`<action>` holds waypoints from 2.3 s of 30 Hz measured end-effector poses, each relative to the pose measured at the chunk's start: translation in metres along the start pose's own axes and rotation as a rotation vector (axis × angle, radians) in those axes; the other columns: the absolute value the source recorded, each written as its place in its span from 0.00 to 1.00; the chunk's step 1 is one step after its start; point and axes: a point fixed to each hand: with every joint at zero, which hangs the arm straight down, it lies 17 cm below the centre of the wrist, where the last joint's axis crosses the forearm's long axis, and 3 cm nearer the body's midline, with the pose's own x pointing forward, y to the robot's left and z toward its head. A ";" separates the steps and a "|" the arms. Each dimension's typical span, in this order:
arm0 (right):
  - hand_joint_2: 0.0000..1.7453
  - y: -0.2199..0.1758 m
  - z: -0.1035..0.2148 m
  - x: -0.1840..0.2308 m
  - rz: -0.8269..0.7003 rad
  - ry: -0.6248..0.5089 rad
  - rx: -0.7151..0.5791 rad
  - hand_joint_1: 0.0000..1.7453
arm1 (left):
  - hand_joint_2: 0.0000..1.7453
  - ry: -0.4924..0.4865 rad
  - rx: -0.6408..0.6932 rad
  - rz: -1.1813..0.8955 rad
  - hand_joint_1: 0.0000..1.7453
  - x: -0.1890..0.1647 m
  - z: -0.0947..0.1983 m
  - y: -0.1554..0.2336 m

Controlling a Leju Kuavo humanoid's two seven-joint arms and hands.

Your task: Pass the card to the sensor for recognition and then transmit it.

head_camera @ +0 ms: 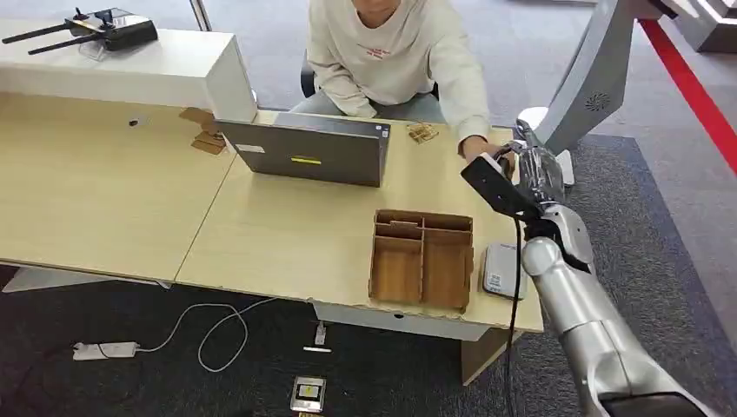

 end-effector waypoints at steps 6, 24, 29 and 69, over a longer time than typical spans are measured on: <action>1.00 0.002 -0.003 -0.003 0.002 0.008 0.009 1.00 | 0.00 -0.020 -0.003 -0.027 0.00 0.007 0.001 -0.001; 1.00 -0.109 -0.002 -0.050 -0.085 0.047 -0.385 0.00 | 0.00 0.008 0.011 0.014 0.00 0.003 -0.001 0.004; 1.00 -0.180 0.028 -0.110 -0.103 0.126 -0.604 0.00 | 0.00 0.038 0.021 0.042 0.00 -0.004 -0.002 0.007; 1.00 0.036 0.389 -0.412 -0.127 1.263 -0.144 0.00 | 0.00 0.219 -0.026 0.071 0.00 -0.035 0.014 -0.020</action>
